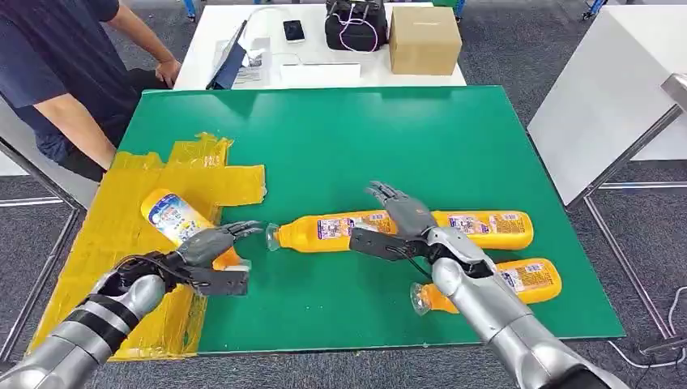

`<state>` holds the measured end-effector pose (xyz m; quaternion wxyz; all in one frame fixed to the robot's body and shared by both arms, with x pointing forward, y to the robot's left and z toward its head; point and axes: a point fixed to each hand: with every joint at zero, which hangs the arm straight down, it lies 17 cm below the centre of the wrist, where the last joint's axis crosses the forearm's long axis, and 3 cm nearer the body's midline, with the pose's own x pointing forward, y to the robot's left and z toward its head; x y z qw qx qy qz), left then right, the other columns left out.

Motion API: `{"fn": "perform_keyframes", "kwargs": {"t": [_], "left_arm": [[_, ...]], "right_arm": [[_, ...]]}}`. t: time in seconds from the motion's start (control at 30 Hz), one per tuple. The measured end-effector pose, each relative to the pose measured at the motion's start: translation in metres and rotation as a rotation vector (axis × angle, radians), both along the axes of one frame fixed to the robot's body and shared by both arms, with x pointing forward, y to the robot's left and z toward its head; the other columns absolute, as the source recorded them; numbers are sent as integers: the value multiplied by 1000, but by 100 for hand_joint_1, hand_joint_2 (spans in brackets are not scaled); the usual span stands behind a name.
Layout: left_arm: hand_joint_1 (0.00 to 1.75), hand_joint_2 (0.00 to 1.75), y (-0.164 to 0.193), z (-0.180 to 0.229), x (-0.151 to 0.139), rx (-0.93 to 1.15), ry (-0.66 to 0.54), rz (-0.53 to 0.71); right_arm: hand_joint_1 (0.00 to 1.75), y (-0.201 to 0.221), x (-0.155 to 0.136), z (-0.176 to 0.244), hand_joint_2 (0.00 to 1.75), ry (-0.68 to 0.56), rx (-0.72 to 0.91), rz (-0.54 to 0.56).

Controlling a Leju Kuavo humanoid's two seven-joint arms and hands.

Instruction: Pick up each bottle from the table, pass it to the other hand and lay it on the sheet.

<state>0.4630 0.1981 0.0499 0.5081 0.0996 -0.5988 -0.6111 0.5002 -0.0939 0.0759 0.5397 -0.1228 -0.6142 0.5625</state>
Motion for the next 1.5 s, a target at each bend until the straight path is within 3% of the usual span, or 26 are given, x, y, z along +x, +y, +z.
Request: {"fn": "perform_keyframes", "kwargs": {"t": [0.23, 0.43, 0.73, 0.77, 0.8, 1.07, 1.43, 1.47, 1.5], "left_arm": [[0, 0, -33, 75, -30, -533, 25, -43], [0, 0, -35, 143, -42, -908, 23, -17], [0, 0, -27, 187, -54, -1078, -45, -22], [0, 0, -27, 190, -54, -1085, -52, -25], [0, 0, -27, 192, -54, -1090, -56, -25], [0, 0, -23, 199, -53, -1128, -70, -19], [0, 0, -6, 195, -46, -1165, -79, 87], [0, 175, -2, 196, -44, -1186, -75, 119], [0, 175, 2, 196, -43, -1215, -68, 156]], "right_arm": [[0, 25, 10, -3, 175, 26, -19, 36], [0, 40, 11, -12, 175, 58, -60, 49], [0, 29, -10, -70, 175, 204, -300, 81], [38, 23, -15, -78, 175, 232, -354, 98], [175, 19, -16, -82, 175, 245, -402, 115], [175, -8, -13, -95, 175, 216, -624, 145], [175, -5, 5, -83, 175, 129, -559, 32], [175, 0, 10, -76, 175, 95, -487, -17], [175, 4, 13, -71, 175, 81, -389, -69]]}}
